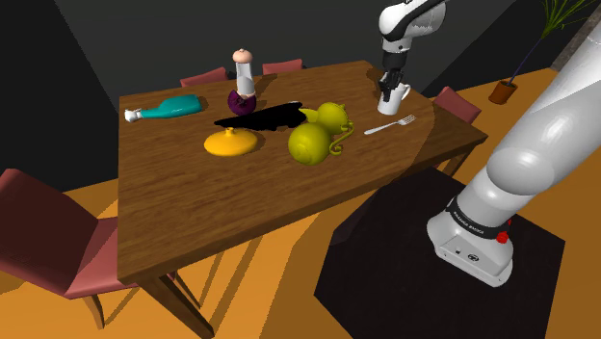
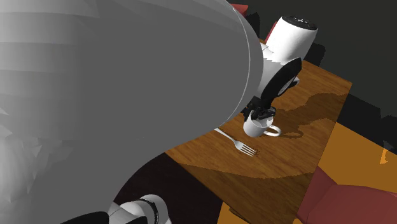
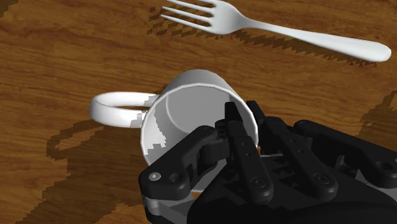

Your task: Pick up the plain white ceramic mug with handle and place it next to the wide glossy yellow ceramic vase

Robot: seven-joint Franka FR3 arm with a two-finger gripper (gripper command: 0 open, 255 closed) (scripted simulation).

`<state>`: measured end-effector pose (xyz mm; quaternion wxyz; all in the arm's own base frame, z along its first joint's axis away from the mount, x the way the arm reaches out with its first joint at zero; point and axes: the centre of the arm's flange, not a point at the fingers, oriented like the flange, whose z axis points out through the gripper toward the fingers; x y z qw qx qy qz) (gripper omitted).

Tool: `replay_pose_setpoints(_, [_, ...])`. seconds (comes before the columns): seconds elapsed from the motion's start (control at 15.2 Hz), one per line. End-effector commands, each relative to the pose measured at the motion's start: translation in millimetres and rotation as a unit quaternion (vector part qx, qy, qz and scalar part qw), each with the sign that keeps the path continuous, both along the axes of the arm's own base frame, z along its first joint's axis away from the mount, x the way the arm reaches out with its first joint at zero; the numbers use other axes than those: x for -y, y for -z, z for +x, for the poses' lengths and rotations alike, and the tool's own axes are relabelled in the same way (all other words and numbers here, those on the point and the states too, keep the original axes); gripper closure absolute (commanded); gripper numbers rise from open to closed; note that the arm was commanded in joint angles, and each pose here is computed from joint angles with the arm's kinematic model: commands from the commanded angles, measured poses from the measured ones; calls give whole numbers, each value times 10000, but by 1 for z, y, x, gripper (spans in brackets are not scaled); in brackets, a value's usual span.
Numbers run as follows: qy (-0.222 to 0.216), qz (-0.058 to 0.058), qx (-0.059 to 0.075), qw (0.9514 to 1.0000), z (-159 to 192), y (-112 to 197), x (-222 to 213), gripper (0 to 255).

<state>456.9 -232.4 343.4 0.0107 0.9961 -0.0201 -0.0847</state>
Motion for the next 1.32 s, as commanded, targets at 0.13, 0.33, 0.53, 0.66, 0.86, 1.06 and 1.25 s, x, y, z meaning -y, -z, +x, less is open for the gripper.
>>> replay_pose_setpoints(0.13, [0, 0, 0, 10000, 0, -5, 0, 255])
replay_pose_setpoints(0.33, [0, 0, 0, 10000, 0, -21, 0, 255])
replay_pose_setpoints(0.53, [0, 0, 0, 10000, 0, -37, 0, 255])
replay_pose_setpoints(0.66, [0, 0, 0, 10000, 0, -48, 0, 255])
replay_pose_setpoints(0.86, [0, 0, 0, 10000, 0, -63, 0, 255])
replay_pose_setpoints(1.06, [0, 0, 0, 10000, 0, -79, 0, 255])
replay_pose_setpoints(1.25, [0, 0, 0, 10000, 0, -95, 0, 255])
